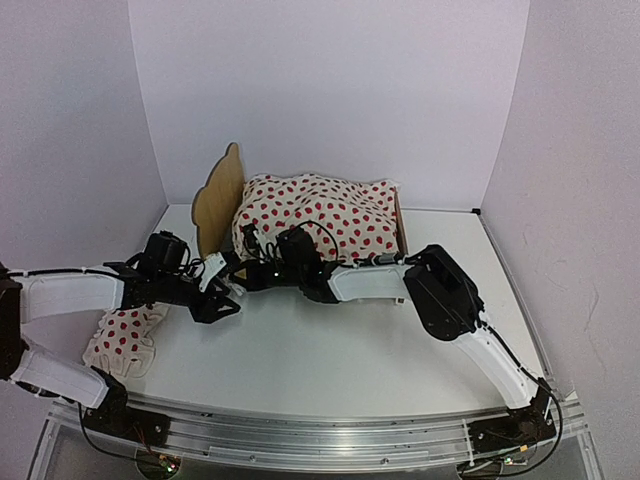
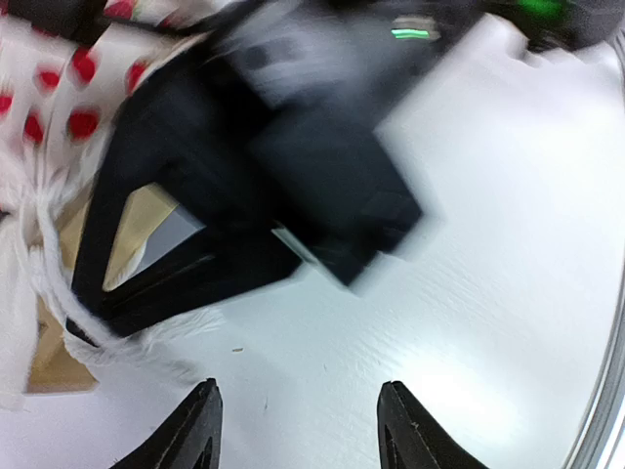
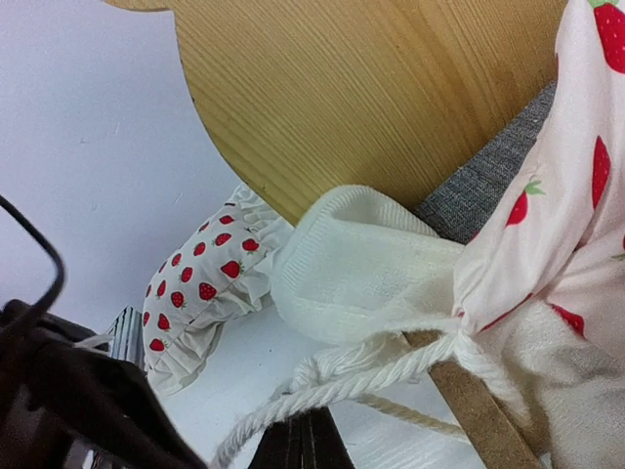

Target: Set up the pet bed

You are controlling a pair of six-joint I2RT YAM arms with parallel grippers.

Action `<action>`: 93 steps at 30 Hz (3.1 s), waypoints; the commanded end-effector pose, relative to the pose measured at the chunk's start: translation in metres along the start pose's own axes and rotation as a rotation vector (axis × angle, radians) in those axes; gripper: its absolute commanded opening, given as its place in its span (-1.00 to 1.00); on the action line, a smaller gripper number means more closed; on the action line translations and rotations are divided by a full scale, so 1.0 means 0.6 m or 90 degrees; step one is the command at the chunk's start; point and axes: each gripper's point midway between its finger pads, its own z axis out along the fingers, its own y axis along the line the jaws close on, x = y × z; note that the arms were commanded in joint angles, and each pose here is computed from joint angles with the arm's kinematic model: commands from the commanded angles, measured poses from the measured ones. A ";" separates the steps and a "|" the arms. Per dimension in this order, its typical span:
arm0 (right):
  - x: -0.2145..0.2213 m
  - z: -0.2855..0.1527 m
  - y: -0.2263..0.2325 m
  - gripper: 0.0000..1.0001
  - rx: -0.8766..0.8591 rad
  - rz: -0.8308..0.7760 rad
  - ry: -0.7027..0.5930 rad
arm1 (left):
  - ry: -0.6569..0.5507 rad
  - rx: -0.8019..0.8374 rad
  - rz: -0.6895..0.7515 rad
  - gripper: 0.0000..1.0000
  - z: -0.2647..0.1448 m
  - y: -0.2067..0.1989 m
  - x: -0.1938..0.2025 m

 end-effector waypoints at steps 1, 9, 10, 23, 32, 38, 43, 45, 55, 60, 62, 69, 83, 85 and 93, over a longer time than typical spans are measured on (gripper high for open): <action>0.009 0.010 -0.023 -1.00 0.004 0.015 -0.010 | -0.049 0.098 0.285 0.21 -0.077 -0.072 -0.019; 0.015 0.016 -0.032 -1.00 0.008 0.019 -0.011 | 0.010 0.109 0.426 0.24 -0.126 -0.085 0.029; 0.016 0.016 -0.031 -1.00 0.007 0.019 -0.010 | 0.017 0.087 0.424 0.20 -0.126 -0.070 0.027; 0.020 0.012 -0.024 -1.00 -0.003 0.003 0.000 | -0.012 -0.174 0.365 -0.11 -0.136 0.158 -0.047; 0.037 0.009 0.005 -1.00 -0.064 -0.033 0.036 | 0.000 -0.087 0.504 -0.43 -0.082 0.142 -0.009; 0.046 0.015 0.000 -1.00 -0.060 -0.029 0.040 | -0.016 -0.055 0.513 -0.44 -0.049 0.145 -0.008; 0.053 0.017 -0.002 -1.00 -0.058 -0.026 0.049 | -0.039 -0.047 0.527 -0.31 -0.019 0.143 -0.014; 0.054 0.017 -0.001 -1.00 -0.059 -0.026 0.051 | -0.049 -0.057 0.523 -0.28 -0.014 0.149 -0.024; 0.055 0.016 0.012 -1.00 -0.079 -0.038 0.059 | -0.066 -0.047 0.602 -0.27 0.008 0.145 -0.026; 0.054 0.019 0.017 -1.00 -0.085 -0.043 0.058 | -0.053 -0.056 0.631 -0.28 0.025 0.157 -0.025; 0.054 0.021 0.018 -1.00 -0.088 -0.044 0.058 | -0.052 -0.059 0.631 -0.28 0.028 0.161 -0.027; 0.056 0.021 0.024 -1.00 -0.101 -0.047 0.063 | -0.049 -0.044 0.645 -0.29 0.038 0.162 -0.021; 0.050 0.015 0.011 -1.00 -0.061 -0.044 0.049 | -0.045 0.002 0.634 -1.00 0.036 0.137 -0.014; 0.051 0.012 0.001 -1.00 -0.039 -0.042 0.044 | -0.039 0.000 0.619 -1.00 0.032 0.137 -0.012; 0.079 -0.007 -0.018 -0.23 0.048 -0.059 0.027 | -0.029 -0.033 0.566 -1.00 0.026 0.150 -0.019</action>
